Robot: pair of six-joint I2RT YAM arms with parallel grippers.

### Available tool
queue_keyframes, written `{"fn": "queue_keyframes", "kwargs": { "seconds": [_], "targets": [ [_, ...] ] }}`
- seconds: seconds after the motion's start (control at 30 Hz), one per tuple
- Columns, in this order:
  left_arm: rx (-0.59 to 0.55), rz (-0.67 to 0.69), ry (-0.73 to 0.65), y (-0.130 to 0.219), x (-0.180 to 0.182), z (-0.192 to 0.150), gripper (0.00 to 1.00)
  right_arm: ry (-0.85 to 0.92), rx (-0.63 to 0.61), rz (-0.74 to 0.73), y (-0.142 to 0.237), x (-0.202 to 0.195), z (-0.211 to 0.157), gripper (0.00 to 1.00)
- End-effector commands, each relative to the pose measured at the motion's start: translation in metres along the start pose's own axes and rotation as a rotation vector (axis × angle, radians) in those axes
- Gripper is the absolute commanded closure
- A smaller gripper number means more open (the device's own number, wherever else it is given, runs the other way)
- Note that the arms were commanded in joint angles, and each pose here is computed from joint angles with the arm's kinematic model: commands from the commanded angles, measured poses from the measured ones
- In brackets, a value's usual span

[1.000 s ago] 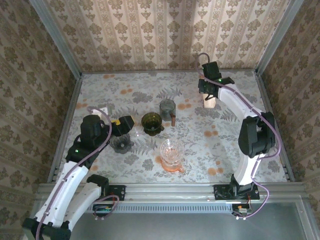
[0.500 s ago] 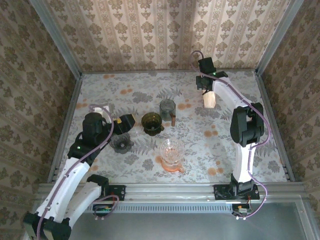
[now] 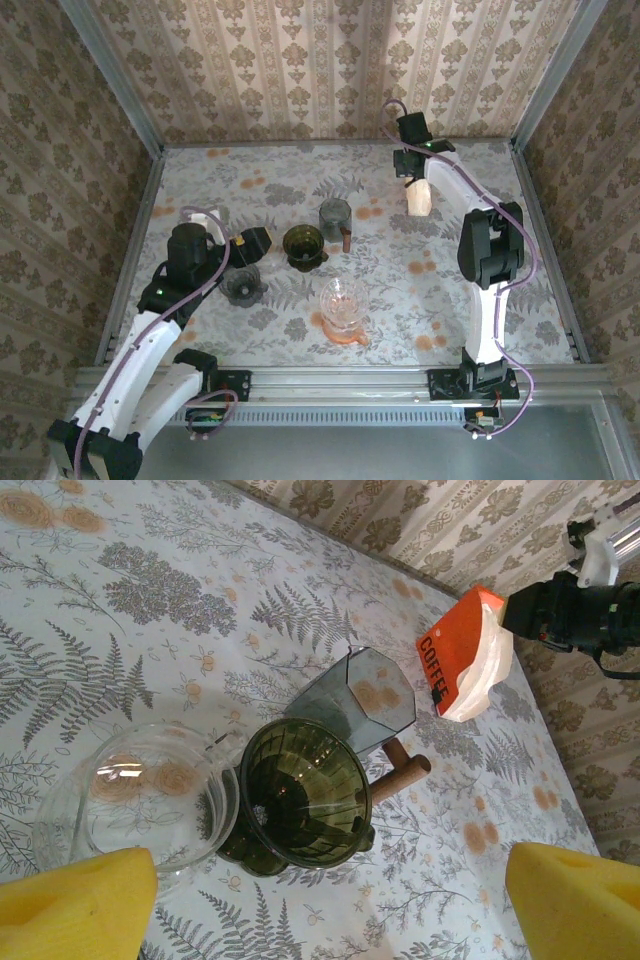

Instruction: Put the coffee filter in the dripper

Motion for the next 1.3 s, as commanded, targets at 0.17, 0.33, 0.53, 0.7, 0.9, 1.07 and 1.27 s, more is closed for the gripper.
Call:
{"fn": "queue_keyframes", "kwargs": {
  "seconds": [0.17,0.33,0.53,0.7,0.9,1.07,1.27],
  "targets": [
    [-0.035,-0.033,-0.022,0.002,-0.008,0.013,0.08,0.01,0.02,-0.035,-0.009,-0.007,0.005,0.82],
    [-0.029,-0.039,-0.014,-0.001,-0.008,0.013,0.08,0.014,0.03,-0.033,-0.014,-0.006,0.004,0.82],
    [-0.025,-0.04,-0.009,-0.003,-0.008,0.014,0.08,0.018,0.046,-0.035,-0.022,-0.004,0.002,0.8],
    [-0.024,-0.04,-0.008,-0.003,-0.008,0.015,0.08,0.021,0.052,-0.031,-0.027,-0.002,0.0,0.78],
    [-0.02,-0.042,-0.001,-0.004,-0.008,0.015,0.08,0.019,0.047,-0.039,-0.027,-0.003,0.001,0.86],
    [-0.019,-0.047,0.006,-0.005,-0.009,0.015,0.08,0.016,0.004,-0.029,-0.016,-0.004,0.009,1.0],
    [-0.024,-0.057,0.01,-0.005,-0.01,0.016,0.08,-0.005,-0.063,0.002,0.013,-0.006,0.02,1.0]
  ]
}}
Point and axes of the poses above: each hand's point on the last joint's axis, 136 mm out from that joint toward the fingers, its own y axis back along the fingers, its own x axis along the line the jaws close on, z = x × y, the point moved 6 cm from there along y, back along the fingers, and after that the axes turned 3 degrees about -y, right-handed, at the moved point
